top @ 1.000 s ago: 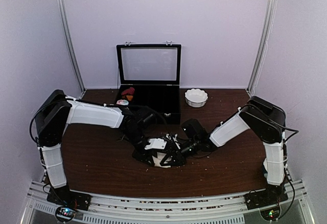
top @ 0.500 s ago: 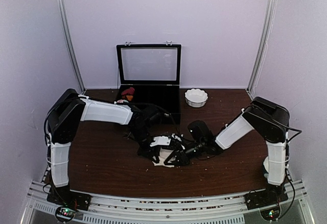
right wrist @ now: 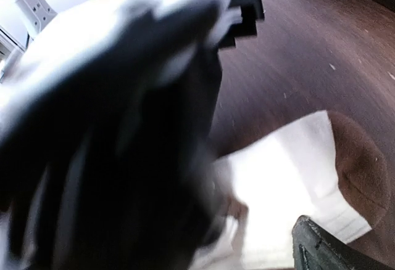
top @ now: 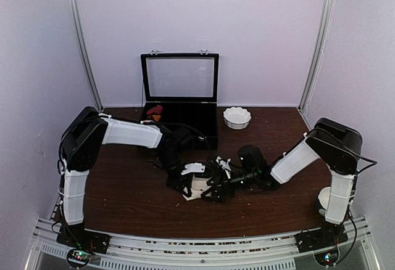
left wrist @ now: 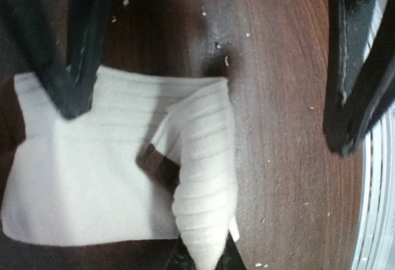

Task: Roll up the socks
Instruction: Roll the sock at the center of the board.

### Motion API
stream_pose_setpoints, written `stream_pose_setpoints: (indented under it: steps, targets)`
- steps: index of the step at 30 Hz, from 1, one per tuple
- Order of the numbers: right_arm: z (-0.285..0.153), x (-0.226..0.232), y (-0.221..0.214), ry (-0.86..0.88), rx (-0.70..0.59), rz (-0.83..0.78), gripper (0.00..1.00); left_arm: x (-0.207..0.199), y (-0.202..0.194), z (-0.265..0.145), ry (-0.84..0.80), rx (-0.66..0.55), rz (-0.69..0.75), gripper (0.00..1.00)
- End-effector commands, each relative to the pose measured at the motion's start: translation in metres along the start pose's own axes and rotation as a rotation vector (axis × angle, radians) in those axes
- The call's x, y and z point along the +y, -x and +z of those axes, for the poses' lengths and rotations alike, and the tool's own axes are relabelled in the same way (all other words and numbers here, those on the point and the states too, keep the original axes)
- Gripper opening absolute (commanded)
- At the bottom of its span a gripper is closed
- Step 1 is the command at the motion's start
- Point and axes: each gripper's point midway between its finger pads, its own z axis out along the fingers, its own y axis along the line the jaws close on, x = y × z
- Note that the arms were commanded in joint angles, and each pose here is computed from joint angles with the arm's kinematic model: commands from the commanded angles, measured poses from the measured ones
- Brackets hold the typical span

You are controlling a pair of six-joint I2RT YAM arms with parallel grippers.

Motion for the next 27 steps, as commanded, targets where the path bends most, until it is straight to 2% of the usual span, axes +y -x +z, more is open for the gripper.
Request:
stream_pose_setpoints:
  steps: [1,6,11,12,14,16,18,19,20,22,24,27]
  targets:
    - [-0.030,-0.023,-0.093,-0.205,0.210,0.144,1.00,0.020,-0.035,0.013,0.043,0.123,-0.125,0.00]
    - [-0.058,-0.012,-0.073,-0.303,0.082,-0.051,1.00,0.019,-0.036,0.015,0.022,0.135,-0.141,0.00]
    - [-0.076,-0.021,-0.047,-0.469,0.000,-0.117,1.00,0.020,-0.036,0.013,0.033,0.138,-0.135,0.00]
    - [-0.083,-0.027,-0.039,-0.548,-0.014,-0.127,1.00,0.021,-0.035,0.012,0.035,0.138,-0.135,0.00]
    - [-0.115,-0.042,-0.026,-0.809,-0.050,-0.161,1.00,0.021,-0.031,0.009,0.035,0.131,-0.137,0.00]
    - [-0.154,-0.043,-0.013,-0.977,-0.183,-0.154,1.00,0.019,-0.029,0.007,0.029,0.127,-0.137,0.00]
    - [-0.188,-0.040,-0.006,-1.028,-0.426,-0.047,1.00,0.016,-0.028,0.007,0.012,0.127,-0.140,0.00]
    - [-0.202,-0.037,-0.004,-1.005,-0.556,0.018,1.00,0.015,-0.028,0.007,-0.003,0.130,-0.144,0.00]
    - [-0.204,-0.031,-0.002,-0.938,-0.619,0.042,1.00,0.014,-0.028,0.008,-0.015,0.133,-0.149,0.00]
    - [-0.193,-0.021,0.002,-0.846,-0.603,0.005,1.00,0.013,-0.027,0.009,-0.036,0.139,-0.165,0.00]
    - [-0.159,-0.009,-0.001,-0.774,-0.442,-0.138,1.00,0.013,-0.026,0.011,-0.049,0.143,-0.190,0.00]
    - [-0.112,0.004,-0.019,-0.792,-0.172,-0.387,0.97,0.015,-0.026,0.015,-0.089,0.173,-0.246,0.00]
